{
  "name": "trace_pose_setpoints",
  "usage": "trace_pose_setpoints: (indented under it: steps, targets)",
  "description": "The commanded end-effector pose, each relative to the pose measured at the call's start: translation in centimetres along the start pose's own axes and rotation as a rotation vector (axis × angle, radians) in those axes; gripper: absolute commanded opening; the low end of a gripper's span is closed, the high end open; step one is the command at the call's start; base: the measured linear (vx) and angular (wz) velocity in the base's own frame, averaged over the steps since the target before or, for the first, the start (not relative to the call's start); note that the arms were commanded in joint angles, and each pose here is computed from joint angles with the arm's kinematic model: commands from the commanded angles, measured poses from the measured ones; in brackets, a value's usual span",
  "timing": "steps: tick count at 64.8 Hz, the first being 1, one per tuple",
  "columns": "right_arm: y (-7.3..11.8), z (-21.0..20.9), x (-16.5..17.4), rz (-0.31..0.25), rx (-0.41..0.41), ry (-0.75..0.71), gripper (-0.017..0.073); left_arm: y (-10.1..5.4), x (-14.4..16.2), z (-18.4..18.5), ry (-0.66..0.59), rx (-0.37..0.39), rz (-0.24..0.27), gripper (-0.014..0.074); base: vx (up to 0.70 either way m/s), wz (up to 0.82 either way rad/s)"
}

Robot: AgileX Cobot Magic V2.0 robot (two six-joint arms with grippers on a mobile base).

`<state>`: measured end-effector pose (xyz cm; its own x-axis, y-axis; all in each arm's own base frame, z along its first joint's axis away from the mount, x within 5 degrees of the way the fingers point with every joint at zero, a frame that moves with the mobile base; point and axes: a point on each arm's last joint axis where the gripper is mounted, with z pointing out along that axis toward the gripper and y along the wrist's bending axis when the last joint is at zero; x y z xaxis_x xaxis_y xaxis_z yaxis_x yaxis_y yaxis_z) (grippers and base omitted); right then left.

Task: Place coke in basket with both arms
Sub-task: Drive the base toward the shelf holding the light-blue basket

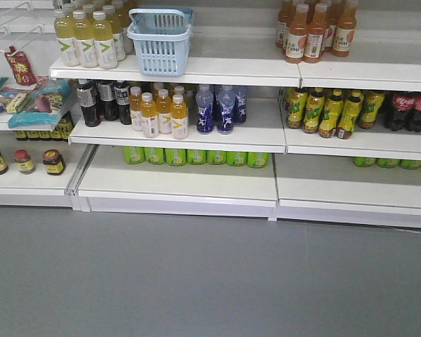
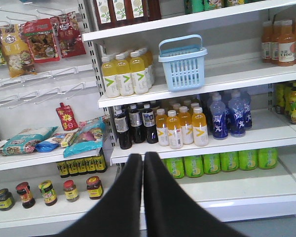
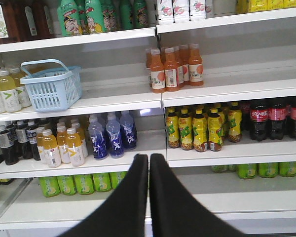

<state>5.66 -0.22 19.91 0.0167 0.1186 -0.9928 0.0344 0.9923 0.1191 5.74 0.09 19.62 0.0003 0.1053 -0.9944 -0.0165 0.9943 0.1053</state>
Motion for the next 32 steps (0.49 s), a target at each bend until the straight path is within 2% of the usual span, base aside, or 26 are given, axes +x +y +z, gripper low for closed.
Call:
trace_pose_setpoints:
  steps: [1,32]
  targets:
    - [0.06,-0.08,-0.2,-0.011,-0.01,-0.069,-0.0004,0.04,-0.59,-0.15,-0.085,-0.004,-0.021,-0.0008,0.16,-0.01]
    - [0.06,-0.08,-0.2,-0.011,-0.01,-0.069,-0.0004,0.04,-0.59,-0.15,-0.085,-0.004,-0.021,-0.0008,0.18,-0.03]
